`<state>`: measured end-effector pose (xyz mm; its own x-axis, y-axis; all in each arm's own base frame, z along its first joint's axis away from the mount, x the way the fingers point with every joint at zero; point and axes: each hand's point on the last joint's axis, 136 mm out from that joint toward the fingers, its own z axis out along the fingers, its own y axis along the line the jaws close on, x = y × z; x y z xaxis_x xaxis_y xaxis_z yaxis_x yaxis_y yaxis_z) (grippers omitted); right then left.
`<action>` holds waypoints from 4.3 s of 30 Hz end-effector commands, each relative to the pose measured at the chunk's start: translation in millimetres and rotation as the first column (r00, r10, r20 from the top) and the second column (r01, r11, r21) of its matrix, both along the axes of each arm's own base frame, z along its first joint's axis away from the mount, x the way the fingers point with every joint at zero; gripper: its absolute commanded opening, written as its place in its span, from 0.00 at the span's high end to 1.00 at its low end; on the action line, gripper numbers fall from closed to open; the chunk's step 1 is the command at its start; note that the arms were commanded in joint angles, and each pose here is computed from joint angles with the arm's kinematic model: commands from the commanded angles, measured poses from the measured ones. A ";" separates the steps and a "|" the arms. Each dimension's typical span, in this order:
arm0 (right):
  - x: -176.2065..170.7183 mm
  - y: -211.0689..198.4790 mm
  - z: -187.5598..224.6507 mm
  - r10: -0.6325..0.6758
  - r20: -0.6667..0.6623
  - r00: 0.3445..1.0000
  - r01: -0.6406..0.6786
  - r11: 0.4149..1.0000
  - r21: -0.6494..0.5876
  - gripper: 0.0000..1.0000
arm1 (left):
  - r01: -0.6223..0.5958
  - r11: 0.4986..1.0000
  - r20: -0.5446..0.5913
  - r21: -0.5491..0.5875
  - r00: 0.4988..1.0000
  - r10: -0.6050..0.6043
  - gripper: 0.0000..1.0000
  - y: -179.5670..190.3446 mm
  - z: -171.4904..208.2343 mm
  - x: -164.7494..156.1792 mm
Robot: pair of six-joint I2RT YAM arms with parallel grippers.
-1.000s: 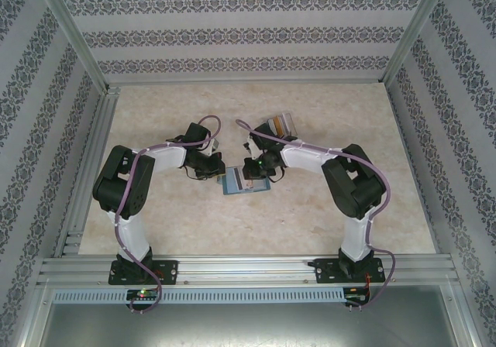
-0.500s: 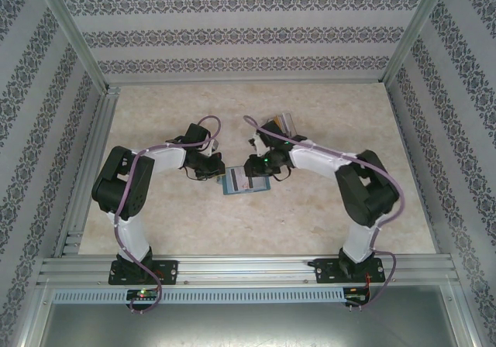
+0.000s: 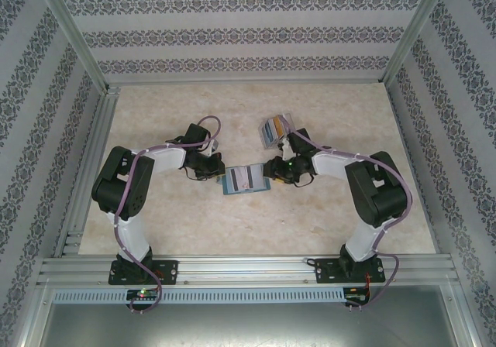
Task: Put the credit cards into the card holder
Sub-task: Close the card holder at the center of the table, then rotate the card holder at the center of the table.
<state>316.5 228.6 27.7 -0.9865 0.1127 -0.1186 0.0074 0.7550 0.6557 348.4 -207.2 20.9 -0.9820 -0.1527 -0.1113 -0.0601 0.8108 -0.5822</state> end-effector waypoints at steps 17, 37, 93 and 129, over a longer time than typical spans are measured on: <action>4.0 47.5 48.2 0.064 0.079 0.995 -0.077 0.981 0.176 0.56 | -0.023 0.997 -0.064 0.074 0.998 0.028 1.00 14.9 -14.6 -18.3; -8.2 98.3 26.4 0.197 0.039 0.980 -0.200 0.977 0.078 0.55 | -0.032 0.996 -0.051 0.084 0.998 0.037 0.99 18.0 -7.7 -18.5; -68.1 75.5 43.0 0.222 0.062 0.973 -0.218 0.974 -0.060 0.75 | 0.107 0.980 0.096 -0.168 0.991 -0.092 0.71 -62.3 91.0 45.9; 42.5 66.6 60.2 0.214 0.132 0.968 -0.206 0.976 -0.077 0.67 | -0.159 0.982 0.070 -0.102 0.984 0.166 0.65 -20.5 73.2 -14.0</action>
<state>367.8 313.9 54.6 -0.9754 -0.0874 -0.2025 -0.1988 0.7464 0.6351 319.7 -226.7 58.1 -0.9585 -0.2730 -0.0820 -0.1570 0.7457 -0.6475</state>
